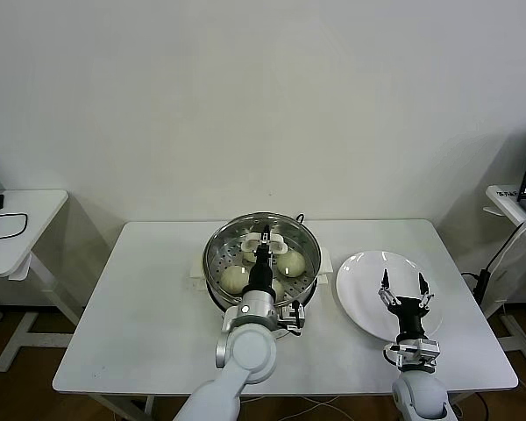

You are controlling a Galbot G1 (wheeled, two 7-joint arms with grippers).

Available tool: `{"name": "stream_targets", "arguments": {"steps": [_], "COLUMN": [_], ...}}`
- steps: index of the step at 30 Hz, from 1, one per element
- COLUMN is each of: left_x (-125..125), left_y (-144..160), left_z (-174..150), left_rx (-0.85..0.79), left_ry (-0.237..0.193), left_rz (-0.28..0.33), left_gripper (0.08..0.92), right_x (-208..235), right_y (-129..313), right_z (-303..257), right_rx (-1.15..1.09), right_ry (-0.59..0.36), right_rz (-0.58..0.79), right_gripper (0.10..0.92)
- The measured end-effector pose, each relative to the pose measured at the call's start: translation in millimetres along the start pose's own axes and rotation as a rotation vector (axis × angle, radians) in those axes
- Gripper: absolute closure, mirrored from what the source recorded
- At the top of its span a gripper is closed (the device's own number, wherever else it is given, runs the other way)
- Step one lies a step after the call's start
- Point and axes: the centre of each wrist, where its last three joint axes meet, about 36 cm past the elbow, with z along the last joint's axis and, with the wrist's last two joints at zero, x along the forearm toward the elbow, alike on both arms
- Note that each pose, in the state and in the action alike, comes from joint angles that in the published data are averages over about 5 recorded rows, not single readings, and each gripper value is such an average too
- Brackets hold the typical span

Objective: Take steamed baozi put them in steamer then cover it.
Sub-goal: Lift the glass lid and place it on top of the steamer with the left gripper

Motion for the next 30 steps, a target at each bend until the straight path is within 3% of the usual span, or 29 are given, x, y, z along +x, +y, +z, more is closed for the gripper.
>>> {"name": "stream_targets", "arguments": {"steps": [22,25,30], "left_x": [-4.1,-4.8,-5.0], "left_y": [-9.0,-8.9,-7.4], "left_z": [3.4,4.5,6.4], "left_rx": [-0.033,-0.031,-0.028], "left_ry": [0.014,0.017,0.019], "left_rz": [0.027,0.027,0.022], "left_gripper": [0.809,0.767,0.624], "right_x": [-3.5,-3.5,-3.1], "right_y": [2.2,2.1,1.8], "right_z": [1.2,1.2,1.5], "right_rx": [0.001,0.002,0.005], "right_ry": [-0.004,-0.005,-0.006], "right_rz": [-0.003,-0.003,-0.004], "right_gripper": [0.2,0.2,0.2]}}
